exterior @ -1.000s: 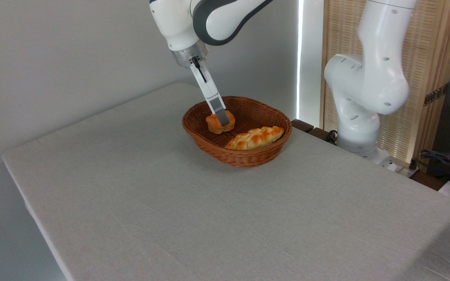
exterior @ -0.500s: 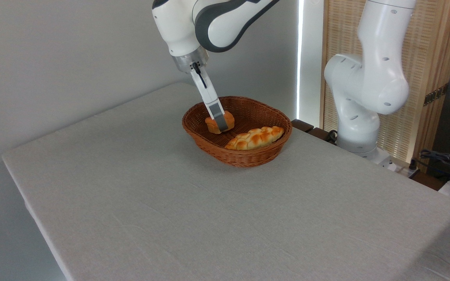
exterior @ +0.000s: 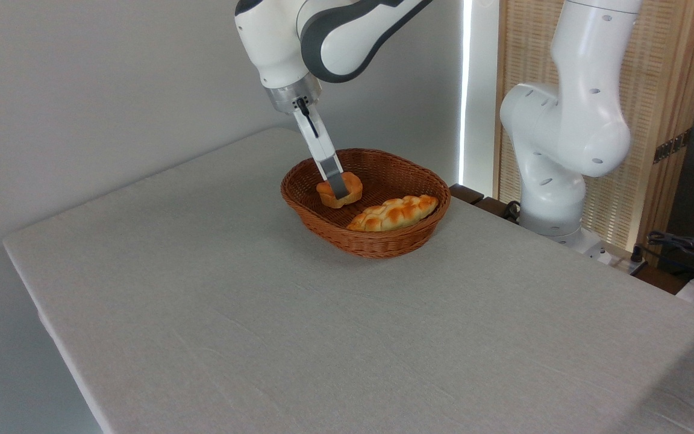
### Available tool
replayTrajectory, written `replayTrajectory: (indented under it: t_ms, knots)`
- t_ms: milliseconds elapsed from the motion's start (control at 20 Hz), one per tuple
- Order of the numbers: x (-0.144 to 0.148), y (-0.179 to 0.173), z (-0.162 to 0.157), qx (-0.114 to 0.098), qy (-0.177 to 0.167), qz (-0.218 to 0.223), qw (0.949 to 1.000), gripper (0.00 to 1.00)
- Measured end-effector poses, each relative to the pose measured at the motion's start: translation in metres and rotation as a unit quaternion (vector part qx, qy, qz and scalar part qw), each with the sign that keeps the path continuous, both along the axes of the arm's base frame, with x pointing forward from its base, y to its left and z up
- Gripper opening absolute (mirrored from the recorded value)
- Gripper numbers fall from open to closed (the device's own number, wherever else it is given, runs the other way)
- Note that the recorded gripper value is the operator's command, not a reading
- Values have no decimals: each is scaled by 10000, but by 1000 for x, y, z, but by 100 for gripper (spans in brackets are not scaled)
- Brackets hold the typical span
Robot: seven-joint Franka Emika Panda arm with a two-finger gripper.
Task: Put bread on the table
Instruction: 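Close the gripper on the round bread roll inside the basket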
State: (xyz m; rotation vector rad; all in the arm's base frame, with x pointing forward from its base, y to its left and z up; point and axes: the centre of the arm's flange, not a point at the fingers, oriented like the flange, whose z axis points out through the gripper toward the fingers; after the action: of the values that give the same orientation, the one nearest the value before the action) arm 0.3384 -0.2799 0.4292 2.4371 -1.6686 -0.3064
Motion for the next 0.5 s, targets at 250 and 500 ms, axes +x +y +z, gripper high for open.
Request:
replayTrajectory:
  t_ms: [250,500]
  knots:
    - [0,0,0,0,0,0,10000,6]
    - [0,0,0,0,0,0,10000,4]
